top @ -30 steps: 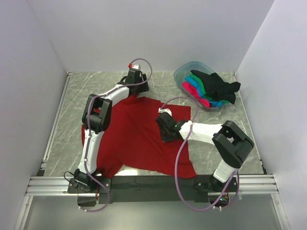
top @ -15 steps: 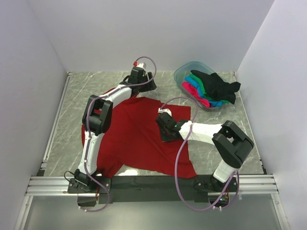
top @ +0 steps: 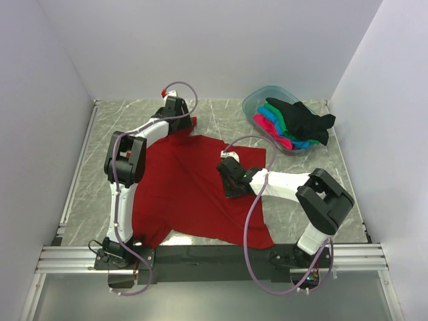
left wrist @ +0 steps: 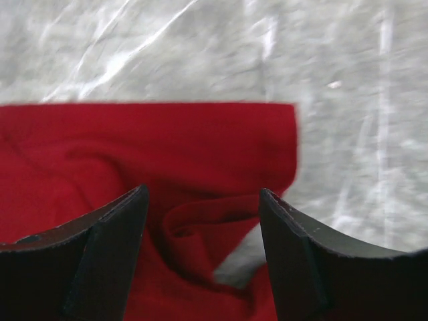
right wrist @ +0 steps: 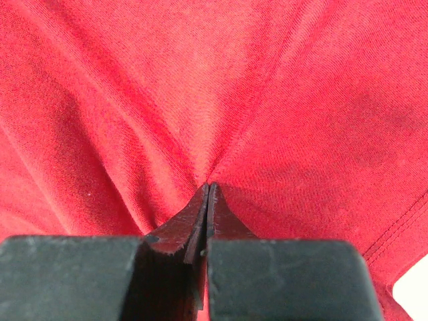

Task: Fold and stack the t-shirts
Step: Smooth out wrinkles on the flatten tshirt

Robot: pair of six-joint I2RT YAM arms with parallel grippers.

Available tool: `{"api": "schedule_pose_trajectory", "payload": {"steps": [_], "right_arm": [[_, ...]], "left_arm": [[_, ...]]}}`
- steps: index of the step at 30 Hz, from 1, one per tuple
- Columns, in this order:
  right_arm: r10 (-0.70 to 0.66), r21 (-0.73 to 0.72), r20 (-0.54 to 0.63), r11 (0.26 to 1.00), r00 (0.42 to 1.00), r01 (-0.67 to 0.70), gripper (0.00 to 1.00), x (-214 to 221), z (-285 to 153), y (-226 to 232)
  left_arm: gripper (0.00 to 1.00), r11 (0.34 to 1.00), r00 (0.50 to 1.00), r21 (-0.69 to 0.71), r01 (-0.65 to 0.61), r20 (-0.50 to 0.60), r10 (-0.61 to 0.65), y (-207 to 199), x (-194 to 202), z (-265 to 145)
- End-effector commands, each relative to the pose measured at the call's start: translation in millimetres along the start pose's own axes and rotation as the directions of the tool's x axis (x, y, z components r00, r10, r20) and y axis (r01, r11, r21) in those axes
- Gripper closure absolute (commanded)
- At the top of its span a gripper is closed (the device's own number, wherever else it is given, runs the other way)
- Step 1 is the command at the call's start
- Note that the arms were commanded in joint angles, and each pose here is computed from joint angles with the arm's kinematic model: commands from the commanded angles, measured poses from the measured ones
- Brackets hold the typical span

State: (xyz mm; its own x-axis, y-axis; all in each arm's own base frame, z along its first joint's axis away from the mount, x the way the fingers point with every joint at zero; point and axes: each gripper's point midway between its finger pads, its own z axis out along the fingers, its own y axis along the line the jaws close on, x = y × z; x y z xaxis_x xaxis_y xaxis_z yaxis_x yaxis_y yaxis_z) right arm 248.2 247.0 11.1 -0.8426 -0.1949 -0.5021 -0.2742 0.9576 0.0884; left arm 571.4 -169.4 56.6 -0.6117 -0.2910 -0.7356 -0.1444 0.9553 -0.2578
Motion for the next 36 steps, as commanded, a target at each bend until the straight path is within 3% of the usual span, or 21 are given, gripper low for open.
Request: {"api": "schedule_pose_trajectory", "payload": {"steps": [1,5,12,19,22,23,25,31,36], "right_arm": [[-0.04,0.035,-0.216,0.998,0.976,0.048,1.0,67.5,3.9,-15.4],[-0.04,0.035,-0.214,0.998,0.976,0.048,1.0,66.3,3.5,-14.6],[-0.043,0.032,-0.218,0.998,0.975,0.051,1.0,66.7,4.2,-11.4],[-0.048,0.031,-0.217,0.998,0.975,0.056,1.0,67.6,4.0,-9.2],[-0.05,0.031,-0.219,0.998,0.974,0.058,1.0,68.9,3.8,-8.3],[-0.05,0.029,-0.218,0.998,0.975,0.057,1.0,68.8,3.5,-7.7],[-0.049,0.03,-0.216,0.998,0.975,0.057,1.0,68.9,3.3,-7.5],[-0.051,0.031,-0.22,0.998,0.974,0.06,1.0,70.9,3.3,-8.2],[-0.052,0.031,-0.225,0.998,0.973,0.06,1.0,73.3,4.0,-8.6]], "left_arm": [[0.27,0.999,0.998,-0.04,-0.022,0.062,0.024,1.3,-11.6,-15.5],[0.27,1.0,0.998,-0.019,-0.024,0.053,0.025,0.3,-6.8,-19.4],[0.45,0.996,0.999,0.085,0.002,0.044,-0.006,-16.8,0.0,-30.9],[0.62,0.997,0.996,0.077,-0.021,0.087,0.015,-28.4,-9.3,-39.0],[0.79,0.995,0.993,0.09,-0.049,0.113,0.038,-42.3,-17.1,-42.2],[0.9,0.994,0.992,0.095,-0.061,0.118,0.049,-48.8,-16.4,-43.1],[0.99,0.991,0.989,0.098,-0.087,0.131,0.074,-57.8,-20.8,-44.5],[1.0,0.982,0.968,0.055,-0.182,0.183,0.169,-84.0,-21.2,-50.3],[1.0,0.97,0.966,0.092,-0.226,0.149,0.211,-98.6,3.0,-53.8]]}}
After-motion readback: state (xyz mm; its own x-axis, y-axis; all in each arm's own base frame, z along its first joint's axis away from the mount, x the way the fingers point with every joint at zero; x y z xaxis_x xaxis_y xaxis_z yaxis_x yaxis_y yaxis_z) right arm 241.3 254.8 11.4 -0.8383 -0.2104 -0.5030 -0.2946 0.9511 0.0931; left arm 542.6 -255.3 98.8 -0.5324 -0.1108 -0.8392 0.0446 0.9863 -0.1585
